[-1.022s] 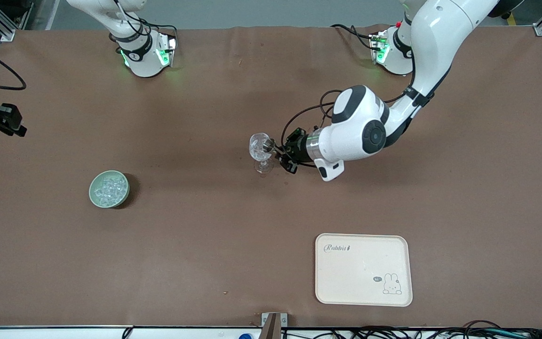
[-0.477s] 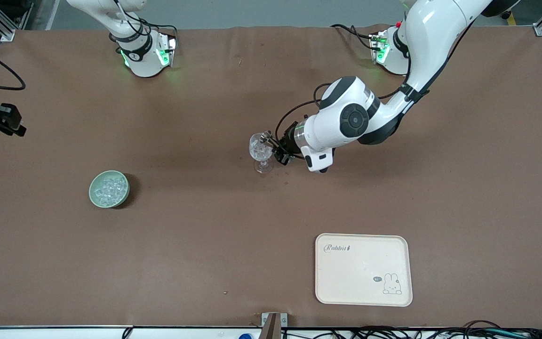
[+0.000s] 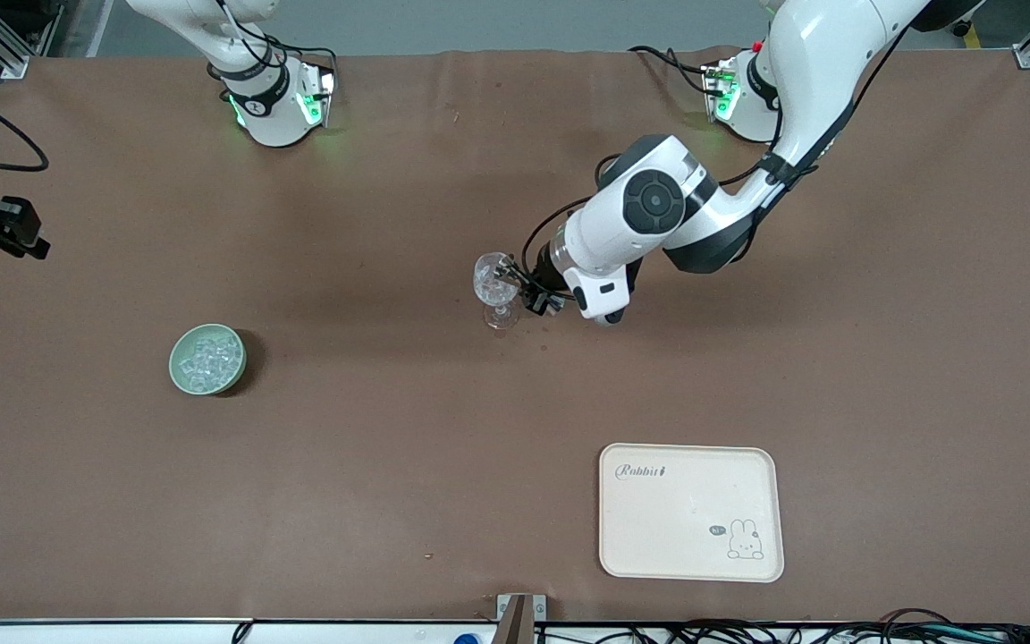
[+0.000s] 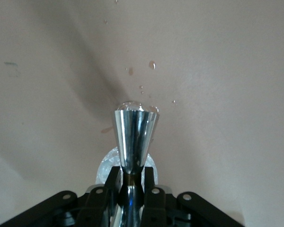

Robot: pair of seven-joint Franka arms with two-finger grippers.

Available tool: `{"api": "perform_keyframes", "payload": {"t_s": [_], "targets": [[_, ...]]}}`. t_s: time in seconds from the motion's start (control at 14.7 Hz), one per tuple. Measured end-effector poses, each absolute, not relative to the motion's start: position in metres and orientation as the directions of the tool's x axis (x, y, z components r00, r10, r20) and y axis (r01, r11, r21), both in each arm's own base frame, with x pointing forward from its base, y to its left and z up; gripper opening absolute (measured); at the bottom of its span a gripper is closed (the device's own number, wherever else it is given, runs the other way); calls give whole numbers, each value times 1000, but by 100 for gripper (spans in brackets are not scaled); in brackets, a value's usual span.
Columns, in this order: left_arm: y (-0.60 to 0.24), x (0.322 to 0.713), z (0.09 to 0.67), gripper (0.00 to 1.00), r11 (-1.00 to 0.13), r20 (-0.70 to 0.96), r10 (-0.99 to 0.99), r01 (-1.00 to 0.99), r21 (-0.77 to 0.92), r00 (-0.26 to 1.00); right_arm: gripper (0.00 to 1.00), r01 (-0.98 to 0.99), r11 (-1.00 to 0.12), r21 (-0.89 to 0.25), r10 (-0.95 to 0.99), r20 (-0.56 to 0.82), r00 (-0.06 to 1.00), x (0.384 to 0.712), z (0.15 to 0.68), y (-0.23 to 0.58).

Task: Pour wine and add ice with both arms
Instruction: 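Tilt the jigger over the glass rim with the left gripper to pour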

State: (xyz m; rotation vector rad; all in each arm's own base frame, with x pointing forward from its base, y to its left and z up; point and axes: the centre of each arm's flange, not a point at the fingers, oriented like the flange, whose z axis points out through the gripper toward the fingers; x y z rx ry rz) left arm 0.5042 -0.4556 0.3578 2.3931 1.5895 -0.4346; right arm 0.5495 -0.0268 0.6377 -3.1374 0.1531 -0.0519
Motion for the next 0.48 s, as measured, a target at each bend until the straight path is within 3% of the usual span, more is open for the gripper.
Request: {"api": "perform_keyframes", "payload": {"t_s": [0.48], "targets": [[-463, 496, 357, 23, -400, -275, 876, 915, 44, 396, 23, -97, -995, -2, -97, 33, 995, 549, 638, -27]]}}
